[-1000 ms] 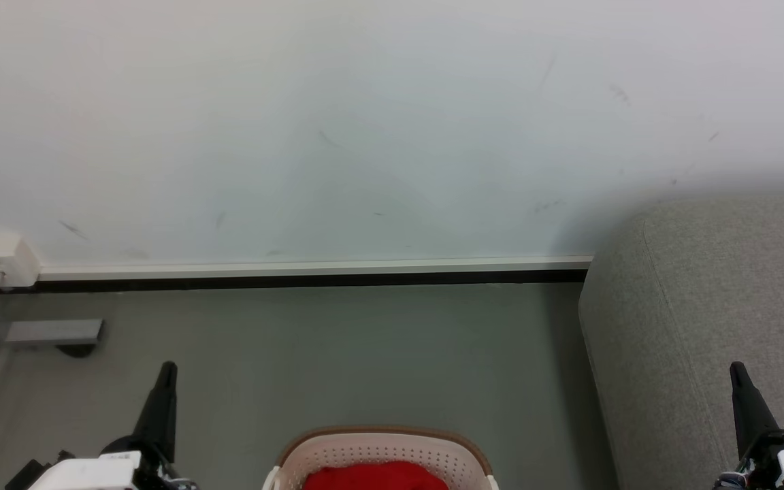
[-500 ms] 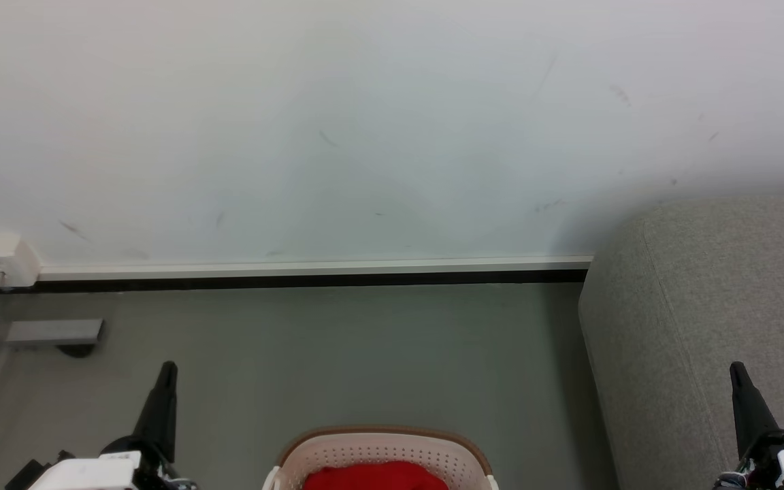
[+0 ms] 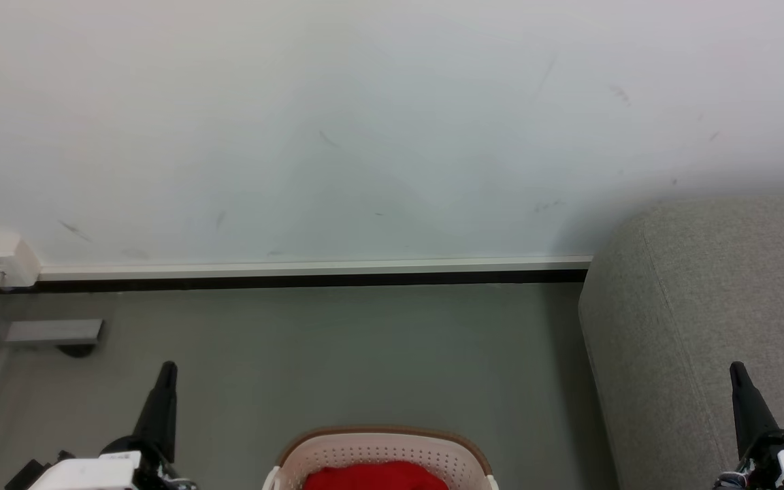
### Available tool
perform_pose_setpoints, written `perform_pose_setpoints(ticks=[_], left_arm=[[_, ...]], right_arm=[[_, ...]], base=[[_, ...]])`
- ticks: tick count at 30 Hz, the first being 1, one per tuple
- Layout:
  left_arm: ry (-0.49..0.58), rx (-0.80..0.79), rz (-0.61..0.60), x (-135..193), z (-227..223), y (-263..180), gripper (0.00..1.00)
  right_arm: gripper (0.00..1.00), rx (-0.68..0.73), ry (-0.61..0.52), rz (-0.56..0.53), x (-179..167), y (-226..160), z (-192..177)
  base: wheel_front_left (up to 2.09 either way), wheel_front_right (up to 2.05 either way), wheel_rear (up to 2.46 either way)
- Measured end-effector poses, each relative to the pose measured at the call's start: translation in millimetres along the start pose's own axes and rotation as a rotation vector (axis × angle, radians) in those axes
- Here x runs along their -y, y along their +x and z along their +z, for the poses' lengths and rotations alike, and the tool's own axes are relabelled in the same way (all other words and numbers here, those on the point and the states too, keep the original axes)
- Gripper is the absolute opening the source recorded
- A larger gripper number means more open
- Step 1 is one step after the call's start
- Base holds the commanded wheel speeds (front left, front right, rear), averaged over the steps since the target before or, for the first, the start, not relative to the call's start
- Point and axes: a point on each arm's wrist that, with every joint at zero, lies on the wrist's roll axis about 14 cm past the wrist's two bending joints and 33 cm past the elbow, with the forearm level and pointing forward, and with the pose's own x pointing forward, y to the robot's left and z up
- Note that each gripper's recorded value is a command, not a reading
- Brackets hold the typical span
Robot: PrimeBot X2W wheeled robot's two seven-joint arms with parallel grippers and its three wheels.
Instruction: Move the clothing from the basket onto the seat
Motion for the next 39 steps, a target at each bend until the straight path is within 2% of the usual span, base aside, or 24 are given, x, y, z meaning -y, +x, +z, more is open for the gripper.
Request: perform_pose_setpoints(ticks=[39], left_arm=[[0.0,0.0,0.0,0.0,0.0,0.0,0.0]], right_arm=[[0.0,0.0,0.0,0.0,0.0,0.0,0.0]], base=[[0.0,0.0,0.0]])
